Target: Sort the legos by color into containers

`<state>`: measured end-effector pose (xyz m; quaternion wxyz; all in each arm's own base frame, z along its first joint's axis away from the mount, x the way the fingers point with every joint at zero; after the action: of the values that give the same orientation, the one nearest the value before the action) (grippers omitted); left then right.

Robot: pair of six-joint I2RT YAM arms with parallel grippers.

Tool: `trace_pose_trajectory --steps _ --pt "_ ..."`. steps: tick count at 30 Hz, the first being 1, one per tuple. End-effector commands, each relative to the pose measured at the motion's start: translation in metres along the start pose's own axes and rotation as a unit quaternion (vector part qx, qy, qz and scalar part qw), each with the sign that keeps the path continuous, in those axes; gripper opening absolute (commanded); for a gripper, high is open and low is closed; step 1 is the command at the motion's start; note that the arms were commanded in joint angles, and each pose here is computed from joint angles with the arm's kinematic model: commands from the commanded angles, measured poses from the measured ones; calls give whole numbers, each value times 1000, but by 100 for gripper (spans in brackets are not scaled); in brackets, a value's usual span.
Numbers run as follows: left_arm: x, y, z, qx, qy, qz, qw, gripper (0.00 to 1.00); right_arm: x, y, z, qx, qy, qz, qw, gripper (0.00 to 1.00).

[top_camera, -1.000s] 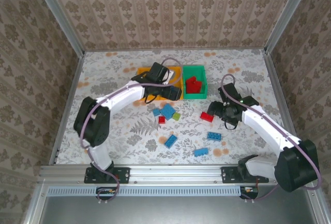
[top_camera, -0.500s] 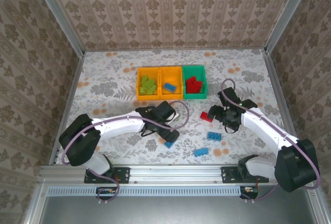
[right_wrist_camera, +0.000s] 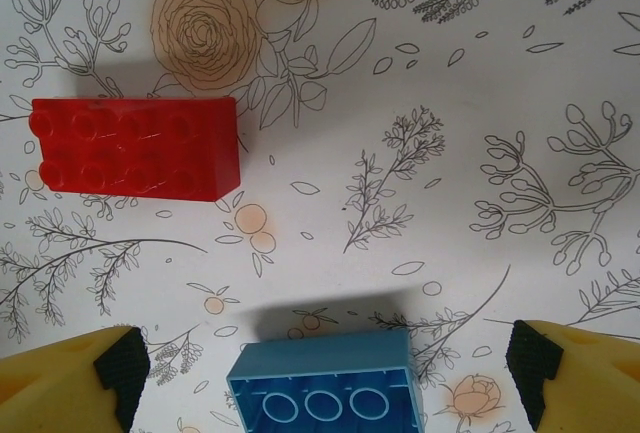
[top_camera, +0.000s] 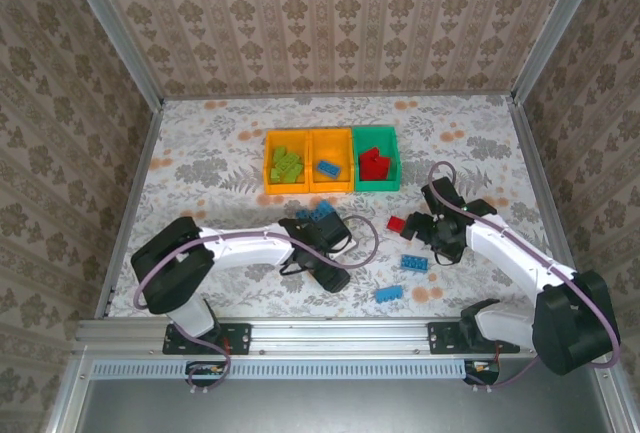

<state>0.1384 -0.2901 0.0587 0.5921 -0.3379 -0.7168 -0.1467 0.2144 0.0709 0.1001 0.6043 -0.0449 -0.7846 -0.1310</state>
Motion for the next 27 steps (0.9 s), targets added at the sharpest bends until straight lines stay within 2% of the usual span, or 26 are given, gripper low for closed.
trace_pose_trajectory --steps 1,7,10,14,19,22,27 --pt "-4 -3 5 9 16 7 1000 72 -4 1 3 3 7 0 1000 95" --pt "-3 -2 -3 17 11 -7 1000 35 -5 5 6 17 6 2 1000 94" --pt "9 0 -15 22 -11 -15 1000 27 -6 8 9 27 8 16 999 94" --pt "43 9 -52 44 -76 -7 996 24 -12 20 14 50 20 15 998 94" --pt "95 41 -114 83 -163 9 983 25 -17 22 25 73 40 42 996 95" --pt "114 63 -149 91 -192 2 977 25 -18 19 29 70 42 51 995 95" --pt "113 101 -195 123 -195 -12 973 25 -24 23 30 66 42 45 996 95"
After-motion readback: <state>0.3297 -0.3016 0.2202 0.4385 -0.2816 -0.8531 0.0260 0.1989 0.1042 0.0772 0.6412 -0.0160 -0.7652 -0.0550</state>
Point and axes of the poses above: each hand's point on the last joint's axis, 136 mm out from that joint toward the fingers, its own x axis back along the fingers, its own y axis along the line the jaws close on, z = x × y, the point moved 4 cm from there along x, back along the fingers, and after that the axes turned 14 degrees about x, right-handed, at the moved point
